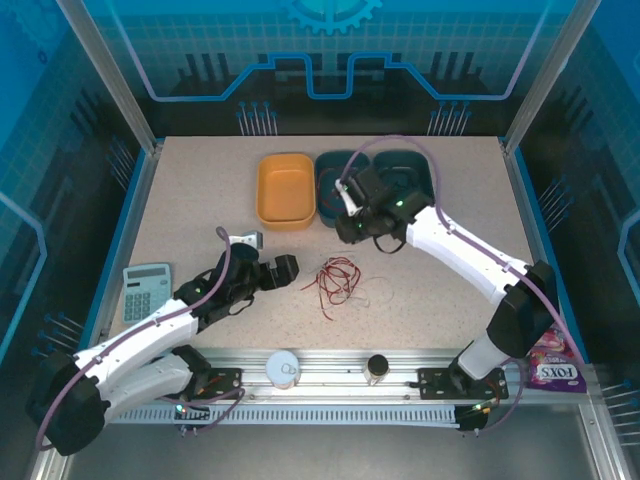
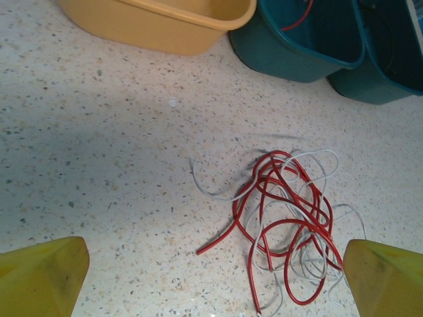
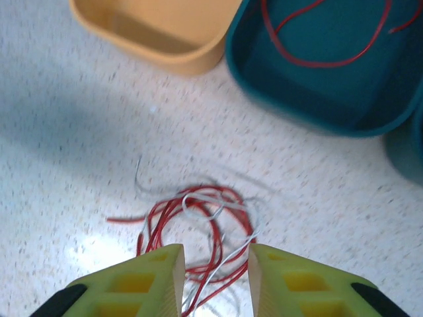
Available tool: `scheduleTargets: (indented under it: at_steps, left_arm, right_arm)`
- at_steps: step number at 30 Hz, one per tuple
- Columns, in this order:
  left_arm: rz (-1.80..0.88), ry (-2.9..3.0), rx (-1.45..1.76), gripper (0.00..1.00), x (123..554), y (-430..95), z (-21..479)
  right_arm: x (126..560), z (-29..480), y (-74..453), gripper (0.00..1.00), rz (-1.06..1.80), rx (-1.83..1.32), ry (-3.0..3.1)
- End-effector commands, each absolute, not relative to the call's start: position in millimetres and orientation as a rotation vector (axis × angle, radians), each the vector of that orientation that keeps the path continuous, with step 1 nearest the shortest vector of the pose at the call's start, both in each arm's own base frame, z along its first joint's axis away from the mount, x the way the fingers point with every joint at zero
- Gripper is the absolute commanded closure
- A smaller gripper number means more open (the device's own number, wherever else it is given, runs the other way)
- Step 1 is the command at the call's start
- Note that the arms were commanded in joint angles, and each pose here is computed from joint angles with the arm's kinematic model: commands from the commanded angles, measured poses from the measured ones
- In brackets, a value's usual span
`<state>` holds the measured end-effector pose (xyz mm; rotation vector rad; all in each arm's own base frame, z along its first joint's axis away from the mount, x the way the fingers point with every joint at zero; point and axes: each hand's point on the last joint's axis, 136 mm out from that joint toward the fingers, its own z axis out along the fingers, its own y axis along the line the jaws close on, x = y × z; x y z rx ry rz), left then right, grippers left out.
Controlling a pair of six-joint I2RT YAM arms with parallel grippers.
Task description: Untangle the cables
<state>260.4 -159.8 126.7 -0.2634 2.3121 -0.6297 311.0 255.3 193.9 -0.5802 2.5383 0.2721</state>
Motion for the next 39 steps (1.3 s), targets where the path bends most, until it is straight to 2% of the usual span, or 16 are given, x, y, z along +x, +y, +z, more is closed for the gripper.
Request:
scheduleTargets:
  at_steps: [1, 8, 14, 21, 39]
  left_arm:
    - [-0.556, 2.317, -0.372, 0.01, 262, -144, 120]
    - [-0.520, 2.308, -0.506, 0.01, 260, -124, 109]
    - [-0.482, 2.317, -0.537, 0.01, 258, -114, 106]
    - [-0.482, 2.326, -0.545, 0.01, 256, -112, 100]
    - [-0.508, 2.346, -0.527, 0.01, 257, -116, 96]
  right_arm:
    - [284, 187, 258, 0.69, 0.213, -0.602, 2.575]
    - [249, 167, 275, 0.69, 0.089, -0.767, 2.658]
    - [243, 148, 281, 0.68, -0.064, -0.902, 2.720]
    - [244, 123, 298, 0.67, -0.037, -0.989, 2.765]
    - [244, 88, 300, 0.69, 0.047, -1.005, 2.860]
